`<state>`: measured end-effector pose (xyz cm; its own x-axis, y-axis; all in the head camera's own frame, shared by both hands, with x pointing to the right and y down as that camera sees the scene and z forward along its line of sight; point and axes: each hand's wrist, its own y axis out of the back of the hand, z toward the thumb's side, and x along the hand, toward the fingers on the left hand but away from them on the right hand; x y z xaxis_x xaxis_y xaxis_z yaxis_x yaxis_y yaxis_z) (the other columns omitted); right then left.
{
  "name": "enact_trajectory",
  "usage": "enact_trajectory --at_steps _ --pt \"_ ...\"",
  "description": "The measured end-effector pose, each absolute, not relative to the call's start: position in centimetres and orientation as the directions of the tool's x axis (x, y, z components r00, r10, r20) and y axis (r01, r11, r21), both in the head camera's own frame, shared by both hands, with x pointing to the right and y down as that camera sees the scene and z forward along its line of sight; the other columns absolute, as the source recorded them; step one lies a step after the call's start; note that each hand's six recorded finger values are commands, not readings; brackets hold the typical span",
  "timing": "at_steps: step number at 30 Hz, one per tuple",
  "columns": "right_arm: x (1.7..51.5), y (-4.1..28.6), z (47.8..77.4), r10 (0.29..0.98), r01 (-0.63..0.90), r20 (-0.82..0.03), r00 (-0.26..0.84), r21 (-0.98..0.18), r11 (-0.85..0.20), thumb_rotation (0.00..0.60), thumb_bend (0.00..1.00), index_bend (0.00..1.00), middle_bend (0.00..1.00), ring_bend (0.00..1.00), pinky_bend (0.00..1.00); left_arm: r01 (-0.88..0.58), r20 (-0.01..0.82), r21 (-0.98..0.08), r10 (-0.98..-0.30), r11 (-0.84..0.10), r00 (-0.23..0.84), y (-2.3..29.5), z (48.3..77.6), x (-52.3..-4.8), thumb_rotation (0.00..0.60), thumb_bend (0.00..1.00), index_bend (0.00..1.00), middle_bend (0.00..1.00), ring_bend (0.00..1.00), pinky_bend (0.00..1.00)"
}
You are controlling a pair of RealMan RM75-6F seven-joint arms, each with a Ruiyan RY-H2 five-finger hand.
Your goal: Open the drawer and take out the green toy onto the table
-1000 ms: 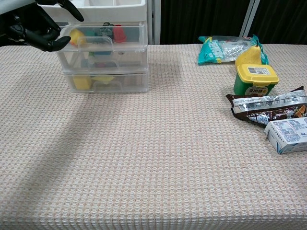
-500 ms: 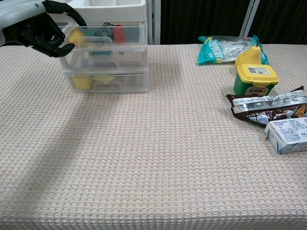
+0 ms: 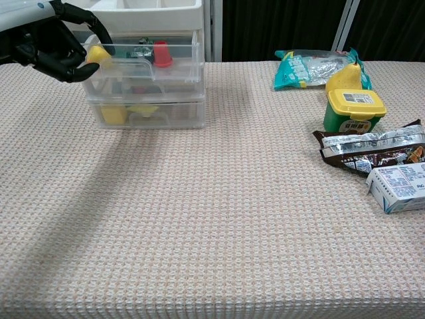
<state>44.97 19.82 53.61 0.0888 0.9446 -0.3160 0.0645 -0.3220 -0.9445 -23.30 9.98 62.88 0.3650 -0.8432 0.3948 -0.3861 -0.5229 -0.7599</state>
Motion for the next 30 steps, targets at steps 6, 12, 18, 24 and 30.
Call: enact_trajectory --at_steps 6,12,18,24,30 --pt "44.8 19.9 53.6 0.945 0.064 -0.315 0.092 -0.945 -0.321 0.600 0.20 0.00 0.04 0.00 0.00 -0.367 0.410 -0.746 -0.818 -0.555 0.404 11.5 62.1 -23.4 0.600 0.41 0.41 0.87 0.98 1.00" --pt "44.6 20.0 53.5 0.945 0.062 -0.314 0.093 -0.945 -0.320 0.600 0.20 0.00 0.04 0.00 0.00 -0.349 0.426 -0.731 -0.792 -0.586 0.438 12.6 61.4 -23.2 0.600 0.40 0.41 0.86 0.97 1.00" --pt "44.6 20.1 53.4 0.946 0.064 -0.312 0.091 -0.946 -0.318 0.600 0.20 0.00 0.04 0.00 0.00 -0.322 0.440 -0.728 -0.773 -0.605 0.458 13.0 60.8 -23.2 0.600 0.35 0.32 0.85 0.97 1.00" --pt "44.8 20.2 53.1 0.949 0.063 -0.303 0.087 -0.949 -0.309 0.600 0.21 0.00 0.04 0.00 0.00 -0.318 0.436 -0.736 -0.778 -0.598 0.452 12.9 60.0 -23.7 0.600 0.19 0.25 0.84 0.97 1.00" --pt "44.8 20.0 52.6 0.952 0.058 -0.291 0.092 -0.953 -0.297 0.600 0.21 0.00 0.04 0.00 0.00 -0.313 0.401 -0.774 -0.809 -0.550 0.430 12.3 57.8 -25.3 0.600 0.15 0.26 0.84 0.96 1.00"
